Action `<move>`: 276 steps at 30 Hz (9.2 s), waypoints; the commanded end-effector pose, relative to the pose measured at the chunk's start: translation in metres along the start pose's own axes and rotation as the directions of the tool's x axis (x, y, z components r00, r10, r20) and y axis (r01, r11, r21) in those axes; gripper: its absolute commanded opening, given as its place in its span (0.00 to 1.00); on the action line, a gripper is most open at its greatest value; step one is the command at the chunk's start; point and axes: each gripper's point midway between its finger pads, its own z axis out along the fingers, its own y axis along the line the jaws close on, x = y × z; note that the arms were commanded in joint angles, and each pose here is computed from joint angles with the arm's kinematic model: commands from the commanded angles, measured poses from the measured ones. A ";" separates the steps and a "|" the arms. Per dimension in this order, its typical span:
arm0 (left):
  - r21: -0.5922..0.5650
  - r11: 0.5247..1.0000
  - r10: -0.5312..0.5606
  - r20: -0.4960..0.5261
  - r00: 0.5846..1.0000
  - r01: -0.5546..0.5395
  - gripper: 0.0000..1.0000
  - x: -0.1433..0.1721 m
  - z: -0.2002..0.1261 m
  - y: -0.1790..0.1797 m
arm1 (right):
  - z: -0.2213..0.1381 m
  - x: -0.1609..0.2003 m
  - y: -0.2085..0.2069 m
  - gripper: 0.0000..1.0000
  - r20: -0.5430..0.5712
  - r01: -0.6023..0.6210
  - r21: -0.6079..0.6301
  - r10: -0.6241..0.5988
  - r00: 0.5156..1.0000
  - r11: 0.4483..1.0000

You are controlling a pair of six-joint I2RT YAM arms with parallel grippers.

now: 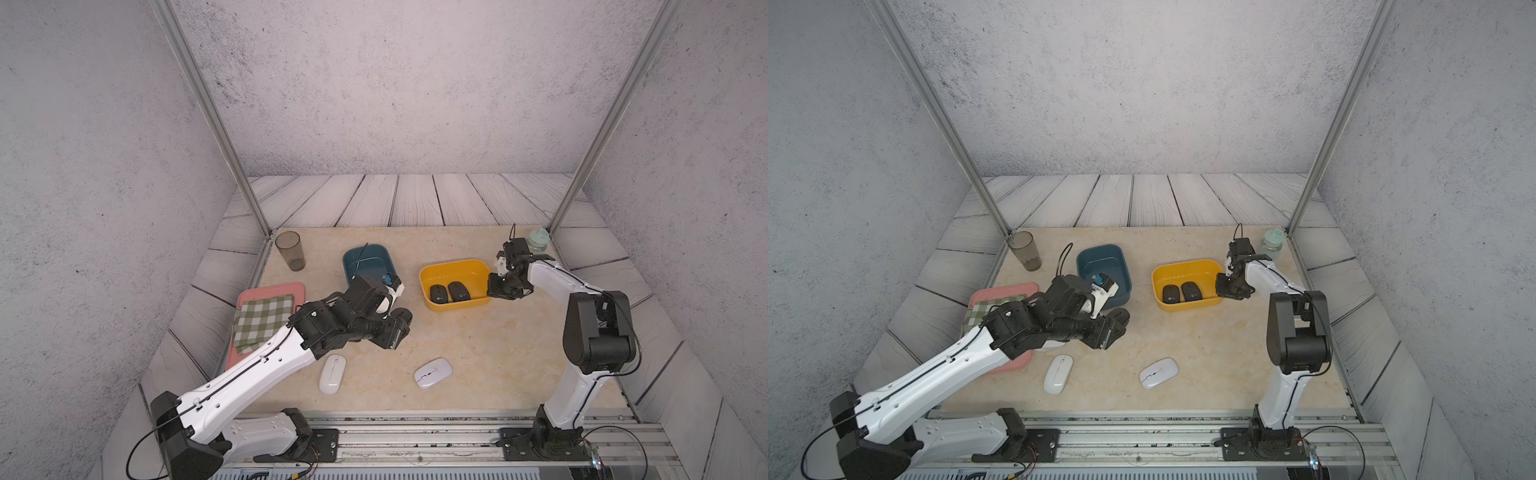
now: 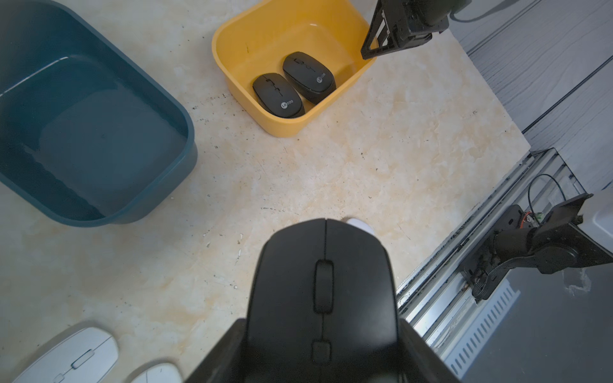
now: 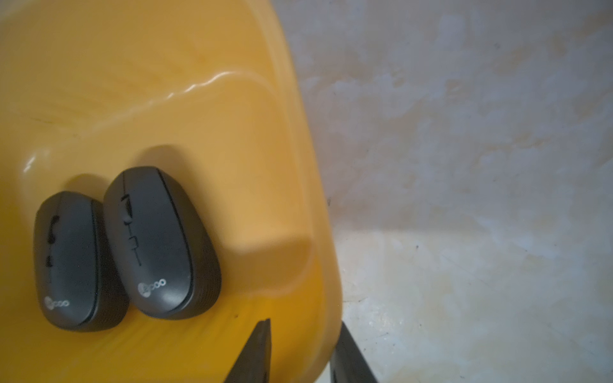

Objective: Place the mice by color into the storage box
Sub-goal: Move the storage box to the center of the board, then place the mouse in the storage box, then move the storage box to the center of the board.

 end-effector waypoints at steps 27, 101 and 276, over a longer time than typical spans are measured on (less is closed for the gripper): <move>0.152 0.985 -0.084 0.025 0.996 0.079 0.46 -0.042 0.039 -0.029 | -0.055 0.138 0.059 0.30 -0.185 -0.147 -0.126 0.123 0.975 0.981; -0.139 0.948 -0.260 0.187 0.947 0.288 0.82 -0.070 0.013 0.032 | -0.112 0.114 0.120 0.55 0.040 0.164 -0.302 -0.160 0.986 0.939; -0.318 0.659 -0.599 0.325 0.732 0.681 0.85 0.049 -0.092 0.231 | 0.019 0.175 0.412 0.00 0.142 0.617 -0.382 -0.616 0.775 0.688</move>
